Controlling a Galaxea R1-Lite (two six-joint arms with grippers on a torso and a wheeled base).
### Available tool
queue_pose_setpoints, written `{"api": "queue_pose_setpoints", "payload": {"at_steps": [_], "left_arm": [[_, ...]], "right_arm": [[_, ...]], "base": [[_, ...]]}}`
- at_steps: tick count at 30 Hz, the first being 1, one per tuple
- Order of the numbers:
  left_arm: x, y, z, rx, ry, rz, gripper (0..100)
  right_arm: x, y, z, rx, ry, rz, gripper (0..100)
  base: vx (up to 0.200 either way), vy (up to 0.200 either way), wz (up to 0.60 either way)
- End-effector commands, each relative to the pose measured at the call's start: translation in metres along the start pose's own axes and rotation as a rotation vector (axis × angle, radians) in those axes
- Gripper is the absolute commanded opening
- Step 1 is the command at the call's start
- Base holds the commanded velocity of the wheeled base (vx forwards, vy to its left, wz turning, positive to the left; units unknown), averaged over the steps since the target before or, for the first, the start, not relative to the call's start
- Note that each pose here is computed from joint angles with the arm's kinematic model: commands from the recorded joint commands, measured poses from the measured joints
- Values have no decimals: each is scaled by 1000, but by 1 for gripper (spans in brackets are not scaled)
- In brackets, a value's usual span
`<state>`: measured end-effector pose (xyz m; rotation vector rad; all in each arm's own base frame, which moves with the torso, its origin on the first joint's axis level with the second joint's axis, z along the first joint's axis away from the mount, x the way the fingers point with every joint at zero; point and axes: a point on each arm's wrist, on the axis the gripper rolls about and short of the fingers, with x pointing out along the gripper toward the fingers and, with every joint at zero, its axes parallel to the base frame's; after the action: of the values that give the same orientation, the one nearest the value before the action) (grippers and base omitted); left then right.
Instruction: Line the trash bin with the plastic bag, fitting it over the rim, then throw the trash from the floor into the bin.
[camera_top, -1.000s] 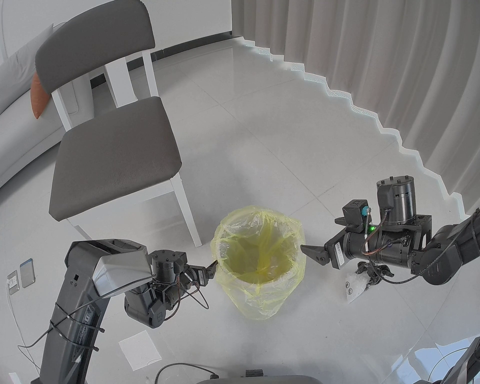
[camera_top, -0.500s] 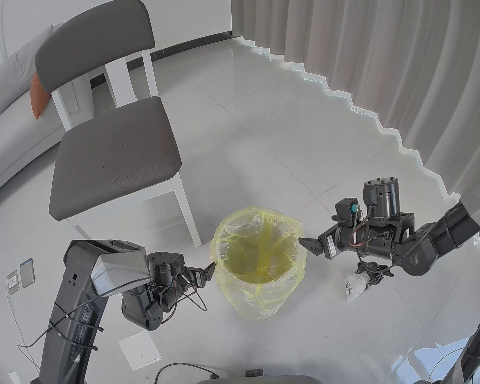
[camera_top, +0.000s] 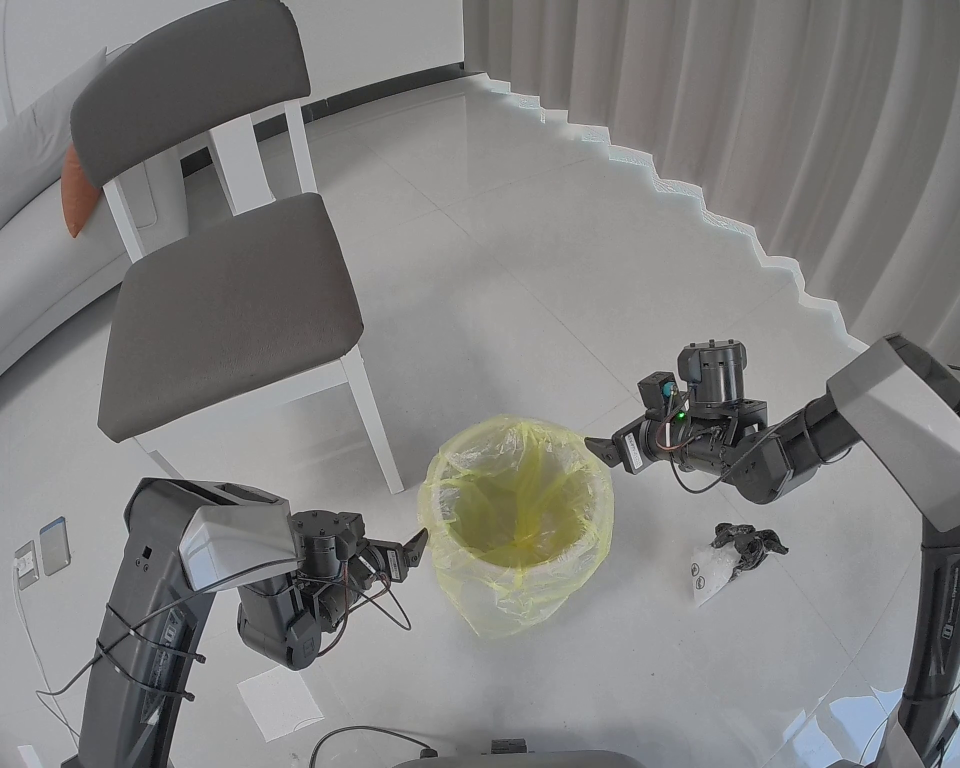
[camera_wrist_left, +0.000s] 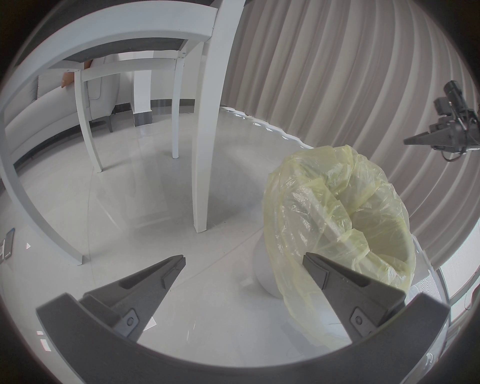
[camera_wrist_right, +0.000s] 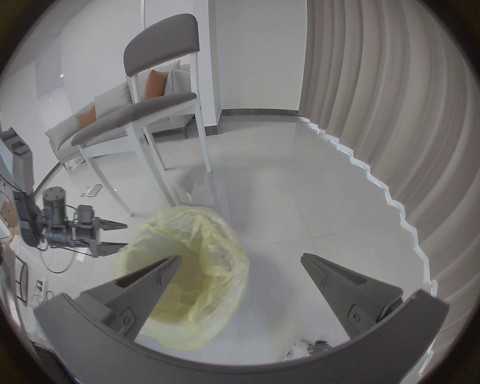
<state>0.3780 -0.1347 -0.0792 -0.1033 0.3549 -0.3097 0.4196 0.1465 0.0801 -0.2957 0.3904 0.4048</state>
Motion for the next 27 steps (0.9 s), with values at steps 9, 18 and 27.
{"api": "queue_pose_setpoints", "payload": {"at_steps": [9, 18, 27], "left_arm": [[-4, -3, -1, 2, -1, -6, 100], [-6, -3, 0, 2, -3, -5, 100], [-6, -3, 0, 2, -2, -6, 100]], "right_arm": [[41, -23, -45, -14, 94, -36, 100], [44, -22, -45, -18, 90, -35, 100], [62, -24, -61, -29, 114, -35, 100]], "base": [[0, 0, 0], [0, 0, 0], [0, 0, 0]]}}
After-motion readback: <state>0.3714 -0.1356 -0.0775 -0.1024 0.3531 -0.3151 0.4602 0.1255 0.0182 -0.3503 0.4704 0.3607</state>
